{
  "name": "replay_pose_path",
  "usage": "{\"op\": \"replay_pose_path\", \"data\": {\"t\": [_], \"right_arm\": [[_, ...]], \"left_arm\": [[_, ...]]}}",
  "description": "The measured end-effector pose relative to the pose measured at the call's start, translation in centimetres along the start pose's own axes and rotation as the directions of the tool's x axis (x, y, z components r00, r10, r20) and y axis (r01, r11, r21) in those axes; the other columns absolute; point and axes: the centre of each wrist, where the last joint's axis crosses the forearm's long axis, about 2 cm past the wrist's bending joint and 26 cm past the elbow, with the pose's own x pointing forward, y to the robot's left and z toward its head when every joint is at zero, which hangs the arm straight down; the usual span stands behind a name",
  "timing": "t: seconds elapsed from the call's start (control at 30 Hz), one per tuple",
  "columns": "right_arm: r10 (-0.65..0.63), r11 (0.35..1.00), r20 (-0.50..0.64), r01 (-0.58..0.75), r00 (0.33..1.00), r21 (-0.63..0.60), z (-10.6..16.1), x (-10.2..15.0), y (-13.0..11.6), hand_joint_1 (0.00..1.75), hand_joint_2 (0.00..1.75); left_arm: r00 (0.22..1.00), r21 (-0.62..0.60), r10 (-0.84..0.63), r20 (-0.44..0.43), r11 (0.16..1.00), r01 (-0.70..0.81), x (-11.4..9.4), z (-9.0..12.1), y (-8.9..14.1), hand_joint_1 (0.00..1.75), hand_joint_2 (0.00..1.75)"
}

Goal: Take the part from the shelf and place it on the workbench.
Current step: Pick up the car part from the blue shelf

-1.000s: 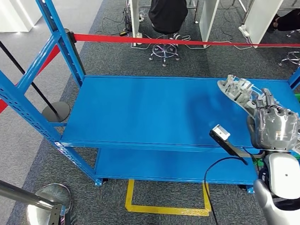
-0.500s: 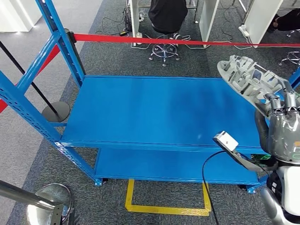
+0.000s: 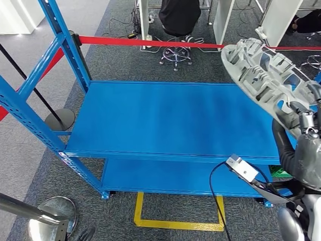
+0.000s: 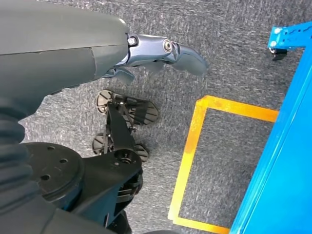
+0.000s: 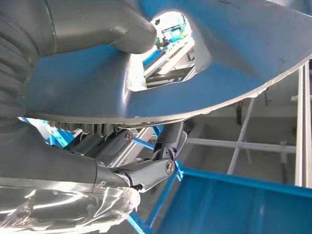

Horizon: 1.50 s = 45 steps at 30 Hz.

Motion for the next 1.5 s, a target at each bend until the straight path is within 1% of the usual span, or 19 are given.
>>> {"op": "replay_pose_path", "data": {"t": [0.33, 0.43, 0.53, 0.6, 0.73, 0.8, 0.83, 1.0, 1.17, 1.5], "right_arm": [[-0.025, 1.000, -0.044, 0.024, 0.999, -0.019, 0.0, 0.1, -0.4, 1.75, 1.75], [-0.068, 0.997, -0.065, 0.067, 0.996, -0.025, 0.0, 0.0, -0.6, 1.75, 1.75], [-0.170, 0.985, -0.090, 0.166, 0.981, -0.045, 0.2, -0.3, -1.0, 1.75, 1.75], [-0.270, 0.962, -0.099, 0.264, 0.958, -0.066, 0.5, -0.4, -1.4, 1.75, 1.75], [-0.490, 0.871, -0.116, 0.480, 0.864, -0.104, 1.2, -0.6, -2.1, 1.75, 1.75], [-0.551, 0.834, -0.125, 0.539, 0.825, -0.119, 1.5, -0.9, -2.3, 1.75, 1.75], [-0.563, 0.826, -0.128, 0.550, 0.816, -0.124, 1.7, -1.0, -2.4, 1.75, 1.75], [-0.556, 0.831, -0.143, 0.541, 0.819, -0.129, 2.9, -2.2, -3.0, 1.75, 1.75], [-0.542, 0.840, -0.173, 0.532, 0.822, -0.106, 4.4, -2.9, -3.2, 1.75, 1.75], [-0.541, 0.841, -0.176, 0.531, 0.823, -0.101, 4.7, -3.0, -3.3, 1.75, 1.75]], "left_arm": [[1.000, 0.004, -0.002, -0.007, 1.000, 0.002, 0.0, 0.0, 0.0, 0.00, 1.75], [1.000, -0.003, 0.010, 0.006, 1.000, -0.010, 0.0, 0.0, 0.0, 0.00, 1.75], [0.999, -0.010, 0.022, 0.024, 1.000, -0.022, -0.1, 0.0, -0.1, 0.00, 1.75], [1.000, -0.004, 0.021, 0.022, 1.000, -0.020, -0.2, 0.0, -0.1, 0.00, 1.75], [1.000, 0.007, 0.012, -0.006, 1.000, -0.012, -0.2, 0.0, 0.3, 0.00, 1.75], [1.000, 0.006, 0.003, -0.023, 1.000, -0.003, -0.2, 0.0, 0.6, 0.00, 1.75], [1.000, 0.004, 0.000, -0.028, 1.000, 0.000, -0.2, 0.0, 0.7, 0.00, 1.75], [0.999, -0.014, -0.015, -0.034, 1.000, 0.015, -0.4, 0.0, 0.8, 0.00, 1.75], [0.999, -0.022, -0.028, -0.042, 0.999, 0.027, -0.6, 0.1, 0.9, 0.00, 1.75], [0.998, -0.020, -0.030, -0.046, 0.999, 0.029, -0.7, 0.1, 0.9, 0.00, 1.75]]}}
